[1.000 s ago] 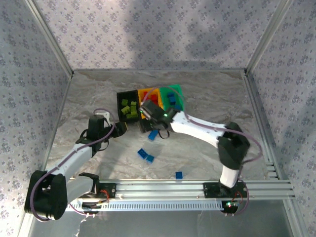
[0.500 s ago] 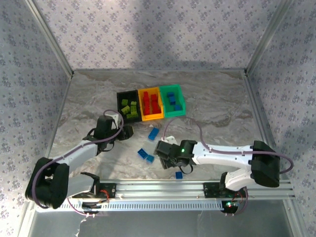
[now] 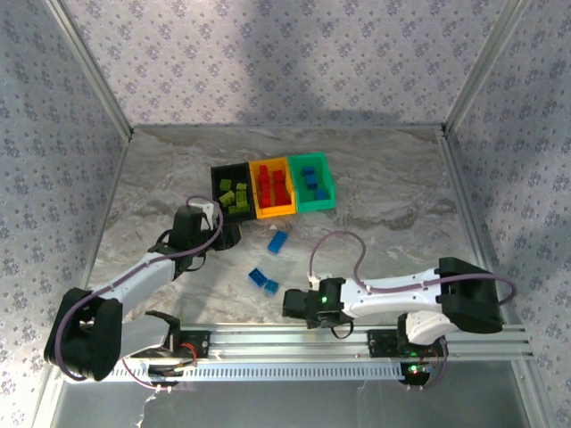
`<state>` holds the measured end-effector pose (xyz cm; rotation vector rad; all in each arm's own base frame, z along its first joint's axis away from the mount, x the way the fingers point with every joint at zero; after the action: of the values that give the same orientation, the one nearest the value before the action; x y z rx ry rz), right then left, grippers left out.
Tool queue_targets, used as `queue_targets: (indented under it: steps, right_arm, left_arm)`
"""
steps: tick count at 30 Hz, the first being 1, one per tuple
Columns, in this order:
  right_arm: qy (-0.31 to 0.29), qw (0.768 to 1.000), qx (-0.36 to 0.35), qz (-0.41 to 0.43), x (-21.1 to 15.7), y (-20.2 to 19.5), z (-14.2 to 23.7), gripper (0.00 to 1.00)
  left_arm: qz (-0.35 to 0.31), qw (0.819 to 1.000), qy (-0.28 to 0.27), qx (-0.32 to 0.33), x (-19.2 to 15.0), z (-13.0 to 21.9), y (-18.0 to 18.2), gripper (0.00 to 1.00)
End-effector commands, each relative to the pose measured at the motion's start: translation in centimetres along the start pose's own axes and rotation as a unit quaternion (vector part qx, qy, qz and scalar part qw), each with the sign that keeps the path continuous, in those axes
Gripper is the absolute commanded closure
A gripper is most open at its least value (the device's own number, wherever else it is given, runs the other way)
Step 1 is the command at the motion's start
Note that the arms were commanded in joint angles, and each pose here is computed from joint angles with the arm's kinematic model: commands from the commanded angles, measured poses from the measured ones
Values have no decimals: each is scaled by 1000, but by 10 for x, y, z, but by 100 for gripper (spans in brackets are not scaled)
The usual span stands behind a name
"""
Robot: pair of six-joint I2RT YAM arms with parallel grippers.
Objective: Sort the legos into containers by color
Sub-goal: Pick up the lego from the bottom-center of the table.
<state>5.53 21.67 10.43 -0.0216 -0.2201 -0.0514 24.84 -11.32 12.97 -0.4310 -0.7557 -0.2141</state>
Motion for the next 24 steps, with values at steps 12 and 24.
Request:
queue_targets:
  steps: [12, 24]
  right_arm:
    - [4, 1000, -5, -19, -2, 16, -20, 64]
    - [-16, 999, 14, -38, 16, 14, -13, 69]
  left_arm:
    - [-14, 1000, -21, -2, 14, 6, -4, 32]
    - [-12, 1000, -19, -7, 13, 4, -5, 32]
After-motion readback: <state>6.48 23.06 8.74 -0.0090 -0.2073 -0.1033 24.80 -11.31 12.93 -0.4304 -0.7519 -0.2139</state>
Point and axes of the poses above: each hand's point on the last joint's axis, 136 mm out from that joint toward the fingers, its own z axis back along the fingers, its own y axis along the line the jaws close on, x = y × z, the point moved 7 cm from there along z, back along the fingers, and after that the axes turned 14 degrees about -z, right-handed, at the moved point
